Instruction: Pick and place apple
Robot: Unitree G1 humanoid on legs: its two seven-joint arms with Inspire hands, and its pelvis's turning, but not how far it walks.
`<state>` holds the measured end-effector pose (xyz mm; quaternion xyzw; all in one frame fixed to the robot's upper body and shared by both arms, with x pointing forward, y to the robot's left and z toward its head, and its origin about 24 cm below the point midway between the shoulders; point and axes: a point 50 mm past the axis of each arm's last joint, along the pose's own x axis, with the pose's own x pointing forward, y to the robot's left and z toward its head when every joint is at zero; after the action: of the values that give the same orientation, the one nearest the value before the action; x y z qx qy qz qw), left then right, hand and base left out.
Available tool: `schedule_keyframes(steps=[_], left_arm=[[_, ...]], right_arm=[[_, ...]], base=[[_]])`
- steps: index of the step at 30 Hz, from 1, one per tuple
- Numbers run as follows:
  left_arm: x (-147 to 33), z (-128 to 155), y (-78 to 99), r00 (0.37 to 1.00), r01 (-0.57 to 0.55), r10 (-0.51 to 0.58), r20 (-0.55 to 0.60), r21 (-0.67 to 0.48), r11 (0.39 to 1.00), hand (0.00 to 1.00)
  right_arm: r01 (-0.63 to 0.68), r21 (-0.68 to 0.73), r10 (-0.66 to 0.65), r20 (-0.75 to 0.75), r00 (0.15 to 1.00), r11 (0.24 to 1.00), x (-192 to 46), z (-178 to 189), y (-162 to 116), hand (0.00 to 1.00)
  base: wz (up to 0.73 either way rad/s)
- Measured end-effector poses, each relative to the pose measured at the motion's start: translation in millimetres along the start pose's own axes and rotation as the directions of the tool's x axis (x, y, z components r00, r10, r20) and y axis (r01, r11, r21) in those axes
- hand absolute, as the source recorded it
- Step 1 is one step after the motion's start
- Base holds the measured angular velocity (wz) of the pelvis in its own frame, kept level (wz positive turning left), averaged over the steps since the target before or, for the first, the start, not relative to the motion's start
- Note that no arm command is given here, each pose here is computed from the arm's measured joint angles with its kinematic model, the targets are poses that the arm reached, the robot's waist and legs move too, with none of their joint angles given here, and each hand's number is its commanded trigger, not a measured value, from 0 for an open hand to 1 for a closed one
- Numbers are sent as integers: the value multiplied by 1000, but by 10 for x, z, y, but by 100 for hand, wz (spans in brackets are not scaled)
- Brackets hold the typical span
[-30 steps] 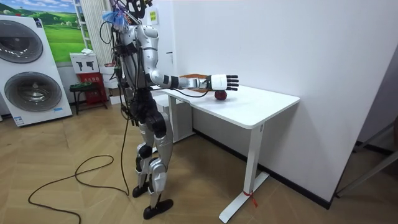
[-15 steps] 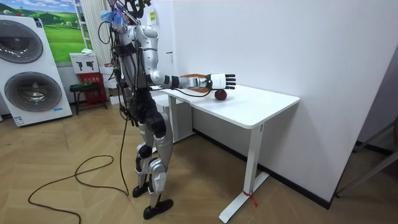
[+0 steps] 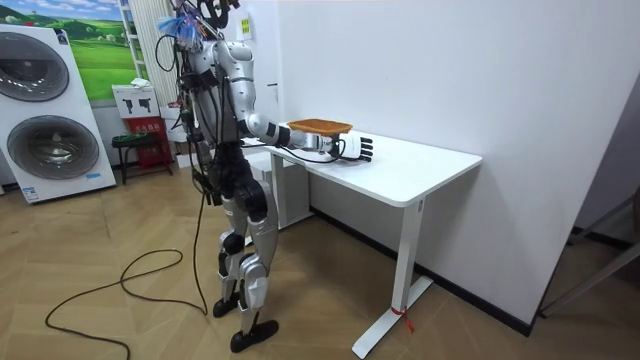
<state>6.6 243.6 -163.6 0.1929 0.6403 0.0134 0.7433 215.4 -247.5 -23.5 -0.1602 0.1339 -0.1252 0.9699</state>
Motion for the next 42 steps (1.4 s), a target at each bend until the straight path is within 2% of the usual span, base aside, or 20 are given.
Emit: schedule_keyframes(steps=[1, 2, 3, 16, 33, 36, 42], left_arm=[[-2, -6, -2, 1000, 1, -1, 0, 0, 1000, 0], [-3, -8, -2, 1000, 2, -2, 0, 0, 1000, 0], [-5, -17, -4, 1000, 3, -3, -2, 0, 1000, 0], [-27, -70, 38, 1000, -10, 10, 1, 4, 1000, 0], [-18, -37, 72, 1000, -10, 10, 7, -3, 1000, 0], [-9, -28, 69, 1000, -5, 5, 2, -1, 1000, 0], [-7, -27, 57, 1000, -1, 1, 1, 16, 1000, 0]], right_arm=[[-7, 1, 7, -1, 1000, 1000, 22, 4, 8, 12], [-11, 0, 11, -4, 1000, 1000, 33, 1, 11, 74], [-14, 0, 14, -9, 1000, 1000, 44, -22, 13, 100], [114, 0, -114, -66, 991, 993, 170, -127, -203, 100], [127, -5, -127, -53, 991, 992, 180, -43, -193, 100], [129, -5, -129, -11, 992, 992, 187, 76, -192, 100], [112, -15, -107, 204, 973, 994, 132, 551, -145, 100]], base=[[0], [0], [3], [2], [0], [-4], [-2]])
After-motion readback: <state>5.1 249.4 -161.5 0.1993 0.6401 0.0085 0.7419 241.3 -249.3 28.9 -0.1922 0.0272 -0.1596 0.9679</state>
